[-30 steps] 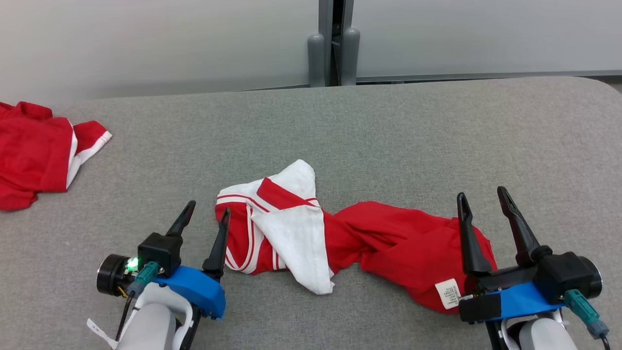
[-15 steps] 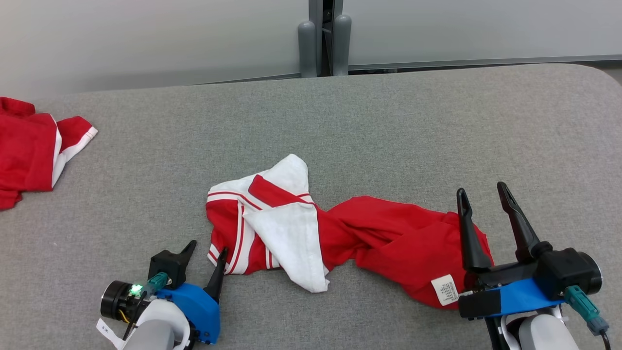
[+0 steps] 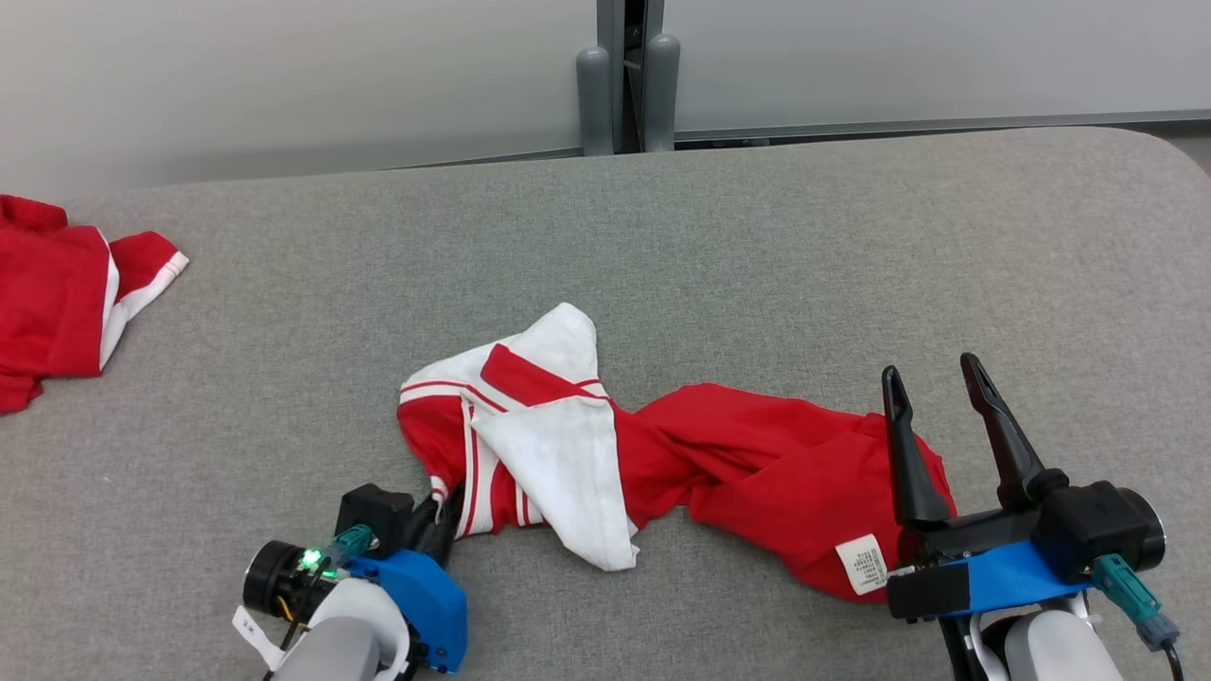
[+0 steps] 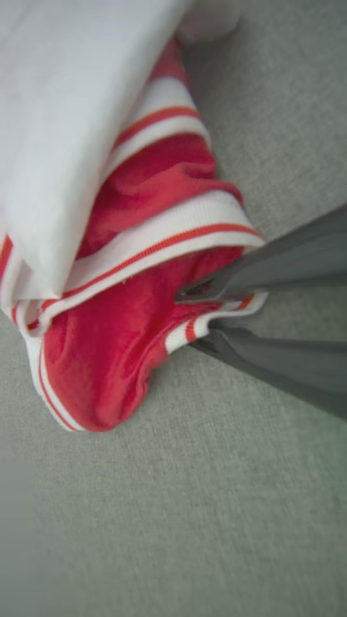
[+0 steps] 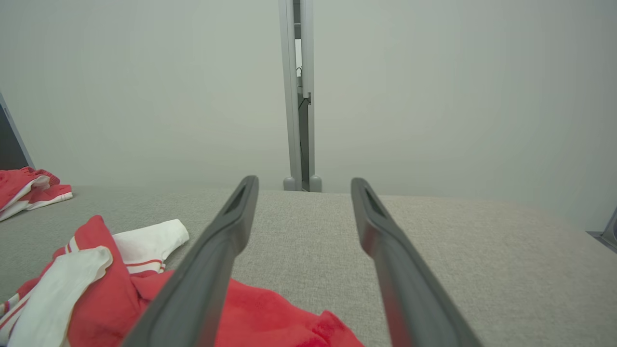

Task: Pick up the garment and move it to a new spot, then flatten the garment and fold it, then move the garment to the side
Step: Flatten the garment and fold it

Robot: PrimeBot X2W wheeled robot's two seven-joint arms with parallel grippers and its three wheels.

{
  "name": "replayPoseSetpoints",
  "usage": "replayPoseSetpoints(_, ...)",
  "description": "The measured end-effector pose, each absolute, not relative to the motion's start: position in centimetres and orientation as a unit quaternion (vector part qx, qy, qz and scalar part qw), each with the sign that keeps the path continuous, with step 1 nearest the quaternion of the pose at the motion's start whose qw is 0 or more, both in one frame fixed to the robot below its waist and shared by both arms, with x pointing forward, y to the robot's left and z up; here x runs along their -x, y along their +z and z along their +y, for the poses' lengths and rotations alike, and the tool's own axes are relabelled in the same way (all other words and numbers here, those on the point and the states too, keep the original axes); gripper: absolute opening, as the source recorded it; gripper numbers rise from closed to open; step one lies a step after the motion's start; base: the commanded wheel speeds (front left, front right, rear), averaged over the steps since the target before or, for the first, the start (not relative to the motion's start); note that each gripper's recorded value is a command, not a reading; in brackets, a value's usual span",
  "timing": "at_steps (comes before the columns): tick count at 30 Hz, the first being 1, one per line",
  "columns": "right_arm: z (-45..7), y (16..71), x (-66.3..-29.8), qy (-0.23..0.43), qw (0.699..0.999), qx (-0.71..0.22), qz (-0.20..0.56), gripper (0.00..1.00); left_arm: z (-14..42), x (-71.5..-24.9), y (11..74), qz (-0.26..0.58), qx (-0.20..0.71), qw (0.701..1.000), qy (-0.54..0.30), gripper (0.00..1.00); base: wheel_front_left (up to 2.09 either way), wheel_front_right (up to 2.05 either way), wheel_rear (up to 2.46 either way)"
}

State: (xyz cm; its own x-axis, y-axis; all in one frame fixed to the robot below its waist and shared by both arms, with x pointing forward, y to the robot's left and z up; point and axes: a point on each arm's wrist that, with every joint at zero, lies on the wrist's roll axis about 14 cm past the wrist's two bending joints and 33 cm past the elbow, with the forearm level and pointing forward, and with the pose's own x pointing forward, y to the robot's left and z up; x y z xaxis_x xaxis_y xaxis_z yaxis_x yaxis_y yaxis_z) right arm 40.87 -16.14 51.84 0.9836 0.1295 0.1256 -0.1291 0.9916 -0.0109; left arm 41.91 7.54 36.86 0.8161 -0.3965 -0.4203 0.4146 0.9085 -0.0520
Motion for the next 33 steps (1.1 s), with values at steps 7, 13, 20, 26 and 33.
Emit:
replayPoseSetpoints(7,-15.9,52.4,-40.7,0.068,0.995,0.000,-0.071,1.00,8.4,-43.4,40.2,0.165,-0.021,0.964,-0.207,0.00,0.00,0.00,0.00)
replayPoseSetpoints(13,-15.1,53.2,-40.4,0.079,0.994,-0.006,-0.082,1.00,9.3,-45.9,47.6,0.049,-0.024,0.980,-0.193,0.00,0.00,0.00,0.00)
replayPoseSetpoints(20,-14.3,53.7,-40.1,0.090,0.992,-0.014,-0.088,1.00,10.5,-45.8,53.6,-0.046,-0.035,0.982,-0.180,0.00,0.00,0.00,0.00)
replayPoseSetpoints(26,-14.0,53.8,-40.1,0.093,0.991,-0.018,-0.090,1.00,11.6,-45.5,54.7,-0.065,-0.044,0.982,-0.171,0.00,0.00,0.00,0.00)
replayPoseSetpoints(33,-14.7,53.9,-39.9,0.083,0.992,-0.020,-0.091,1.00,11.7,-45.7,54.7,-0.067,-0.051,0.982,-0.172,0.00,0.00,0.00,0.00)
